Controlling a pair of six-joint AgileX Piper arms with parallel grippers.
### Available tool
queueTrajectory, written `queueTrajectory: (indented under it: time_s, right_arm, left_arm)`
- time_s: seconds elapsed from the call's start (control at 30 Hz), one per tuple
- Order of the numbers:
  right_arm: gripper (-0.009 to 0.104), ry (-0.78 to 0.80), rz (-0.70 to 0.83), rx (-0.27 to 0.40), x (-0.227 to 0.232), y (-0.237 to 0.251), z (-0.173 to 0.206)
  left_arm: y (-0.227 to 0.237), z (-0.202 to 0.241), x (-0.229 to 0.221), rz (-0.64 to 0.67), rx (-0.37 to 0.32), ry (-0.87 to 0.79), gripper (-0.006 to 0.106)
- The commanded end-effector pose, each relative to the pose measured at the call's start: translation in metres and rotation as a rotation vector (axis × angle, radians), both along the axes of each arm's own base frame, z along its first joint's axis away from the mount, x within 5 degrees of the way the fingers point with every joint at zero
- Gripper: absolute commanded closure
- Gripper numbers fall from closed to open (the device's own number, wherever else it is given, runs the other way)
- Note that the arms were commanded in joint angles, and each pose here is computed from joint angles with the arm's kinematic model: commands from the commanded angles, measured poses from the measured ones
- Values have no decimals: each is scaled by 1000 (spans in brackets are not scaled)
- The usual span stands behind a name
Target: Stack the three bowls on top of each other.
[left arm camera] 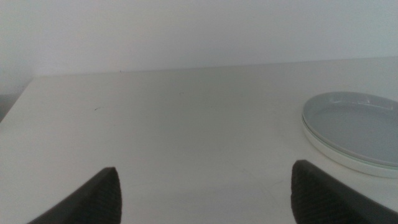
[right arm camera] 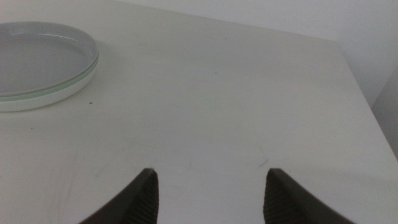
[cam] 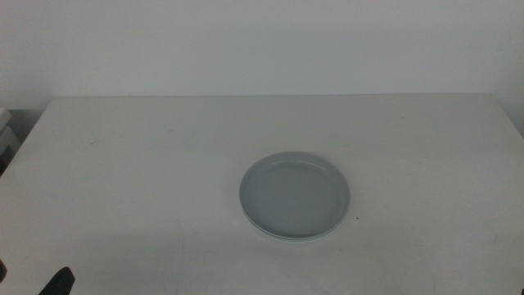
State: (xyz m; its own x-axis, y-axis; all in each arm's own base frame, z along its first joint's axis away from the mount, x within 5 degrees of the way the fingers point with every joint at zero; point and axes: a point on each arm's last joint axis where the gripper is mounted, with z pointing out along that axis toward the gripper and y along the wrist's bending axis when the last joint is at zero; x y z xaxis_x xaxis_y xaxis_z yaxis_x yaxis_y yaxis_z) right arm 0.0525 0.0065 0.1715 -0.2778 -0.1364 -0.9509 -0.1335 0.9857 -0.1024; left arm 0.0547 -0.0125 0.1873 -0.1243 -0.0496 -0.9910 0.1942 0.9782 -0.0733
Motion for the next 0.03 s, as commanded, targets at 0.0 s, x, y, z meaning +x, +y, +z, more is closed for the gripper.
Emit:
queueTrajectory:
  time_s: [0.0]
  right_arm:
    - [51,-103,-12,-9,0,-1,9]
  left_arm:
    - [1,9,0,14,-35,-84,-4]
